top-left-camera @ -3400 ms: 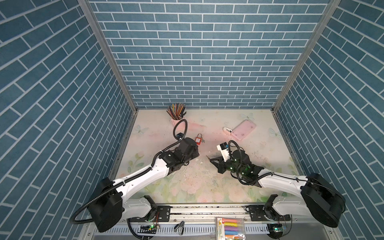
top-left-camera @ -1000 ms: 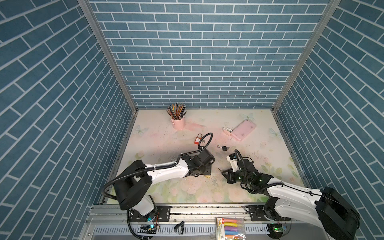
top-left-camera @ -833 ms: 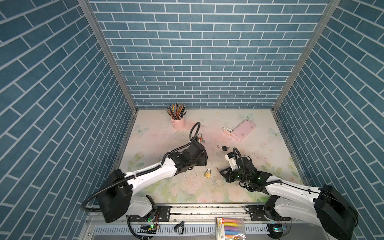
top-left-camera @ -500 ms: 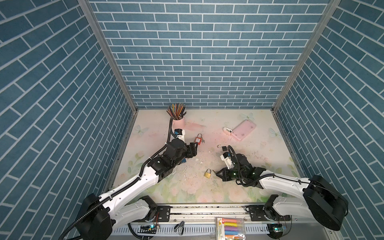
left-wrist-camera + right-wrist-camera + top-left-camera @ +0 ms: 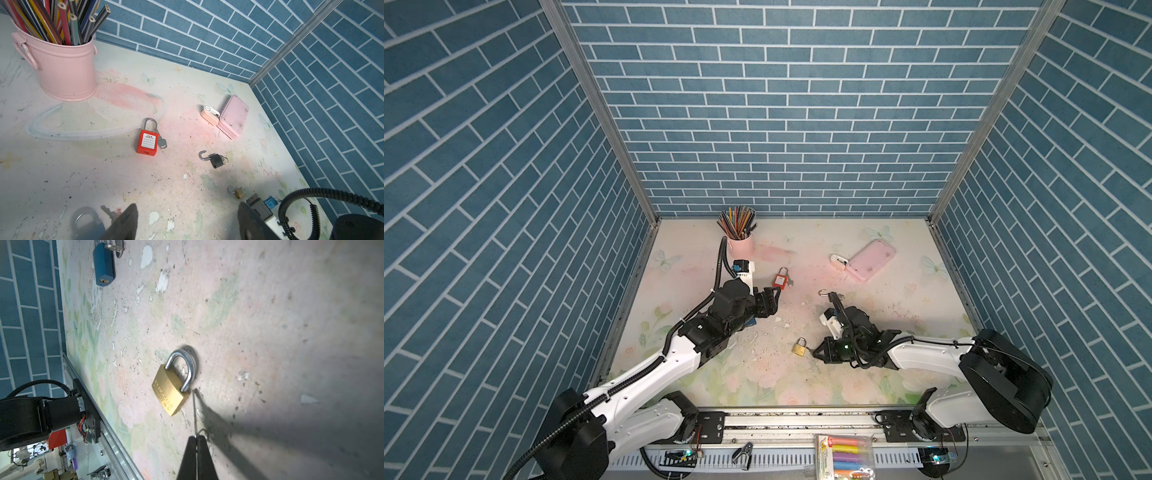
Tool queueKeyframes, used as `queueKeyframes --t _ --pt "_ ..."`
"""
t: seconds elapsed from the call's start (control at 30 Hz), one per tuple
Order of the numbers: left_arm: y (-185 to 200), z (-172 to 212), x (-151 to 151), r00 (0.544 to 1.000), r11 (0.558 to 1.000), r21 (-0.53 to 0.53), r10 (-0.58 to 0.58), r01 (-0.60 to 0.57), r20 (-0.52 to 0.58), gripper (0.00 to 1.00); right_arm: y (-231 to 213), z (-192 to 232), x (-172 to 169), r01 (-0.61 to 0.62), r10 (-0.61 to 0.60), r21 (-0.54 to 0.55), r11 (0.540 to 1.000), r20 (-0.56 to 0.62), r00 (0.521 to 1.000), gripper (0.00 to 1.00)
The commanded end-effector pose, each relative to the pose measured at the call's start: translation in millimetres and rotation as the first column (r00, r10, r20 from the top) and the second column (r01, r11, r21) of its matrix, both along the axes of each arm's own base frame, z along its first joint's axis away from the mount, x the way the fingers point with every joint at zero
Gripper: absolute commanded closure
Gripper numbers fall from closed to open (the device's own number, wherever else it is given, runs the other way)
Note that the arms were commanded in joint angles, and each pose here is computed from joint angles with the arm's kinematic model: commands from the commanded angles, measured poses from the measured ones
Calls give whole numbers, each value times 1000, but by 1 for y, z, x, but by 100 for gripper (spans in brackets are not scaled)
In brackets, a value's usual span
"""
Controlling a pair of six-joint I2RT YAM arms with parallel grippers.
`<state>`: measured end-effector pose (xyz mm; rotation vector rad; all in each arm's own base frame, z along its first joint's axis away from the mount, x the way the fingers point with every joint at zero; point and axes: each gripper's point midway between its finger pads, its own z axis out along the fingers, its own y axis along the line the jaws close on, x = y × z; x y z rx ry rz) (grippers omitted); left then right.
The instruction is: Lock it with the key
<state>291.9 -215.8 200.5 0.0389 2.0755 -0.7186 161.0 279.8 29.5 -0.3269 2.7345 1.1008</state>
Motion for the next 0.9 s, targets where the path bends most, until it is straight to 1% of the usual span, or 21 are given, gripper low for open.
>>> queueKeyframes --t 0.0,0.13,0.57,0.87 --pt "1 2 2 1000 1000 -7 -3 3 26 23 5 2 5 27 -27 6 1000 -22 999 100" --pt "1 1 2 1000 1000 -12 -2 3 22 23 6 0 6 23 -23 2 1000 -23 999 100" --pt "0 2 5 1000 1000 -22 8 -7 13 23 8 -3 6 -1 0 -4 1000 -23 1000 79" --pt "-4 2 8 1000 1000 -28 5 -5 7 22 10 7 12 -14 14 -6 1000 20 1000 71"
